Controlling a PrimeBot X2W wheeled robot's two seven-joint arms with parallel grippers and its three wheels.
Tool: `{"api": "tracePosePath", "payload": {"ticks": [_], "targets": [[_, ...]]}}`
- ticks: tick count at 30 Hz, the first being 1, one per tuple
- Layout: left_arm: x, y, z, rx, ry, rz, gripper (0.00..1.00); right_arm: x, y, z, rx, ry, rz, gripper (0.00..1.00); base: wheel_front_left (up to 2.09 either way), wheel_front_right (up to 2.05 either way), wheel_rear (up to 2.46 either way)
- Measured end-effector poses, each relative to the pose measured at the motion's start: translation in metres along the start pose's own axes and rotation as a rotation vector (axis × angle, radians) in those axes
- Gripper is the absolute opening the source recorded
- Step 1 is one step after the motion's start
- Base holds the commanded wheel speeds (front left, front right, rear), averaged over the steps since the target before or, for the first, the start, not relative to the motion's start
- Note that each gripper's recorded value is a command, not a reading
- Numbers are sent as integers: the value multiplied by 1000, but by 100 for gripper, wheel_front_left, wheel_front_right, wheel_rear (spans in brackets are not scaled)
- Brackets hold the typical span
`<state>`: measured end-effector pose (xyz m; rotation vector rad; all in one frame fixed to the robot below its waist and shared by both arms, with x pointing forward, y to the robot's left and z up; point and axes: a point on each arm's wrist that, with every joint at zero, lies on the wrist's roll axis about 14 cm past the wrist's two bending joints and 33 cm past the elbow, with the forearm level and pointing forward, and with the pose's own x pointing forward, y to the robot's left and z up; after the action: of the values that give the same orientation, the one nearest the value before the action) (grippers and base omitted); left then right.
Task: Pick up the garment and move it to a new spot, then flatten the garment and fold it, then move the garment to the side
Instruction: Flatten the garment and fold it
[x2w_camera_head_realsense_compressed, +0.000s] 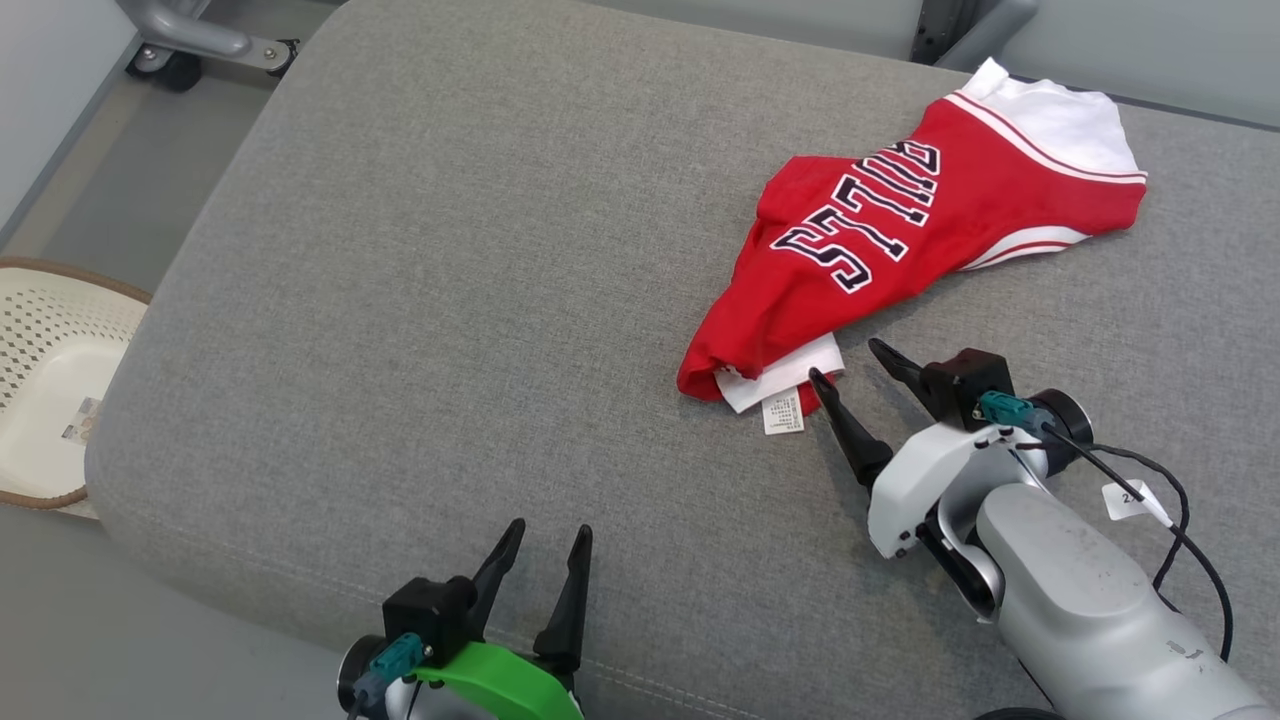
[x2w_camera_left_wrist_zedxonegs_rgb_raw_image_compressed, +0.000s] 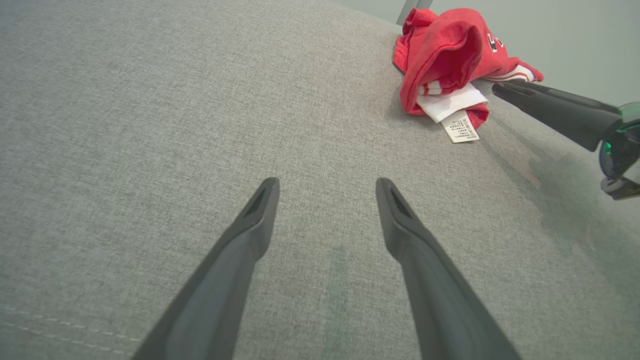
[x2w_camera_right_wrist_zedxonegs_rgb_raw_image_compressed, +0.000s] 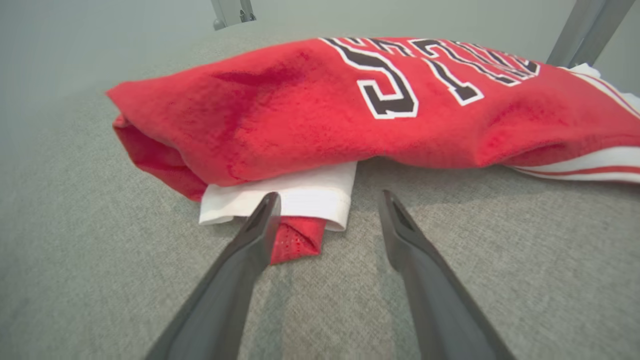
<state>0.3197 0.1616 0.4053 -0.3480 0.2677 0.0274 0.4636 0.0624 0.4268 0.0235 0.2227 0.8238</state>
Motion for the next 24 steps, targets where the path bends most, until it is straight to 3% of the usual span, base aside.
{"api": "tracePosePath", "payload": {"ticks": [24], "targets": [[4,3,-4,-17,18,21,100,7,-19,-25,-2,69,-23,100,0,0,0]]}}
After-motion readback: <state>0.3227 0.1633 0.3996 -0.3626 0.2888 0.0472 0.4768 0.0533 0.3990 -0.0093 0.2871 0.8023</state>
